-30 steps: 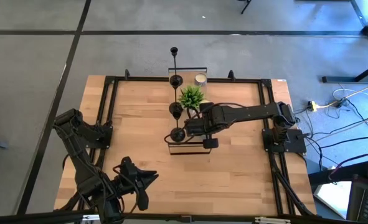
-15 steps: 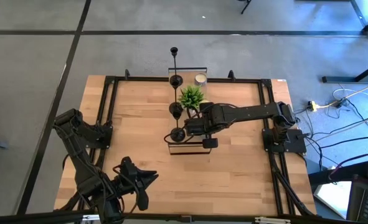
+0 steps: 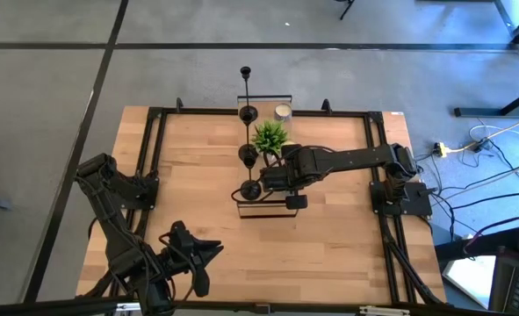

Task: Pick & Place candle stick holders
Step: Put the blue scented candle on the shelf, then return to Home Position

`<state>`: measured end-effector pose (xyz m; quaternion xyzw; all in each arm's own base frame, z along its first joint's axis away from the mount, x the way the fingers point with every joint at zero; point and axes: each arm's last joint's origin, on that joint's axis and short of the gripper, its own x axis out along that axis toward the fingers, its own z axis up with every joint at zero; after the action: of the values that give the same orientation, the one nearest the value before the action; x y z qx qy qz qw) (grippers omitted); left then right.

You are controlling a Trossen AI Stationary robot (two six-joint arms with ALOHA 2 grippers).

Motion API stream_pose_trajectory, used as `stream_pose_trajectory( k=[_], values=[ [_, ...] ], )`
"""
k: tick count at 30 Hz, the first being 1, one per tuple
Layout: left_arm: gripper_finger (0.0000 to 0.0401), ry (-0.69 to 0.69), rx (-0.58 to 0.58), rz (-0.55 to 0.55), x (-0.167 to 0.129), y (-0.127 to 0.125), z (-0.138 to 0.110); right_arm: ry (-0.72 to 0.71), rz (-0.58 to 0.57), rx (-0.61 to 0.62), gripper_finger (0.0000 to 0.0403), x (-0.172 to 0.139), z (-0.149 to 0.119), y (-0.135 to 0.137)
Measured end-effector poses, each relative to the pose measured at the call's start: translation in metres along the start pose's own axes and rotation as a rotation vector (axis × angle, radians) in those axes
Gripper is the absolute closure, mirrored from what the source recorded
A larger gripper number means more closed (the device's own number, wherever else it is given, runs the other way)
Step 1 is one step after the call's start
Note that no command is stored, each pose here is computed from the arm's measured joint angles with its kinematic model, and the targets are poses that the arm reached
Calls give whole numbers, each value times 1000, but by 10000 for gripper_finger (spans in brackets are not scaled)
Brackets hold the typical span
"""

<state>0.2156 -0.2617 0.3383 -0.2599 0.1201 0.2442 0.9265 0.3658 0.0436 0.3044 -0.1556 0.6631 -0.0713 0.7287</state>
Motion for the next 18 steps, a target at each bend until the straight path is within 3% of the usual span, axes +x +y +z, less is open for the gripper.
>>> stream_pose_trajectory(
  k=[18],
  values=[
    [340, -2, 3, 11, 4, 0, 2, -43, -53, -11, 226, -13, 1, -6]
  ],
)
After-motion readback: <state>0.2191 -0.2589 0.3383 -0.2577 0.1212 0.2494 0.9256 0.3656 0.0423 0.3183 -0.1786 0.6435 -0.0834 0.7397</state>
